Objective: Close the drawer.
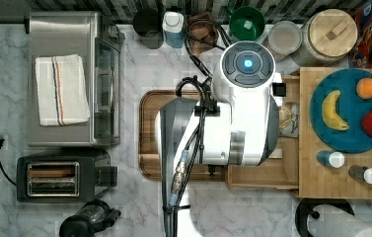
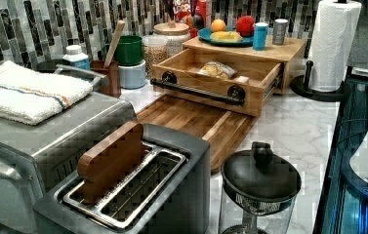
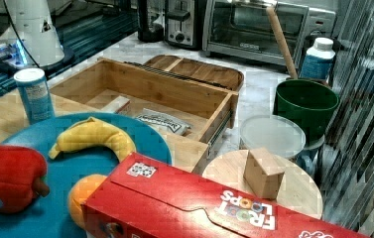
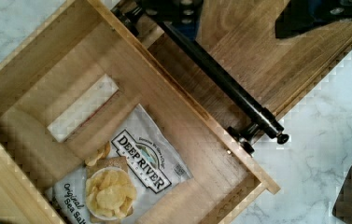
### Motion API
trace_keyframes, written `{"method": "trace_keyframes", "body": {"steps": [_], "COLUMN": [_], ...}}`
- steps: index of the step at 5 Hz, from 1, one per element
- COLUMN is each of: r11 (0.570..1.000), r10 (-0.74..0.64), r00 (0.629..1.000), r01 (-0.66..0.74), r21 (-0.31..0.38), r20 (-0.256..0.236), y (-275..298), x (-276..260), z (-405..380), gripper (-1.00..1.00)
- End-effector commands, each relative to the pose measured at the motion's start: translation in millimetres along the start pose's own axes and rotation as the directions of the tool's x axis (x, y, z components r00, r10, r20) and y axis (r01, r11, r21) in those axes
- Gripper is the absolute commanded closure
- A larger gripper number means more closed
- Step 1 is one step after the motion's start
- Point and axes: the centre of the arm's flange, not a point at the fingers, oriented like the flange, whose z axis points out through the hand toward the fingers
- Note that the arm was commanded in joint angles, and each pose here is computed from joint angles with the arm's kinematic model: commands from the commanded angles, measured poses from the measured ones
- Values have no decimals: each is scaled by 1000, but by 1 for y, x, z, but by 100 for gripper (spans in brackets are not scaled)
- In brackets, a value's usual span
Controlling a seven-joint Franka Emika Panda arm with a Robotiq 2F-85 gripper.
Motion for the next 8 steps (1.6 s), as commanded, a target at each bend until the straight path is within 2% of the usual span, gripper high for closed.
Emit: {"method": "trace_keyframes", "body": {"steps": [1, 2, 3, 4, 6, 7, 8], "r11": [1000, 998, 990, 948, 851, 823, 796], "r10": [-6, -46, -125, -311, -523, -564, -600], "r00": [1000, 999, 992, 949, 845, 821, 795], "r01": [6, 46, 124, 306, 514, 549, 582], "r21": [-2, 54, 59, 89, 104, 147, 166], "r20": [2, 9, 8, 47, 107, 87, 92], "y": [2, 7, -14, -33, -67, -73, -72], "x": [3, -10, -29, -43, -72, -88, -94], "z": [2, 10, 12, 19, 35, 56, 85], "gripper": [100, -100, -100, -100, -100, -79, 100]}}
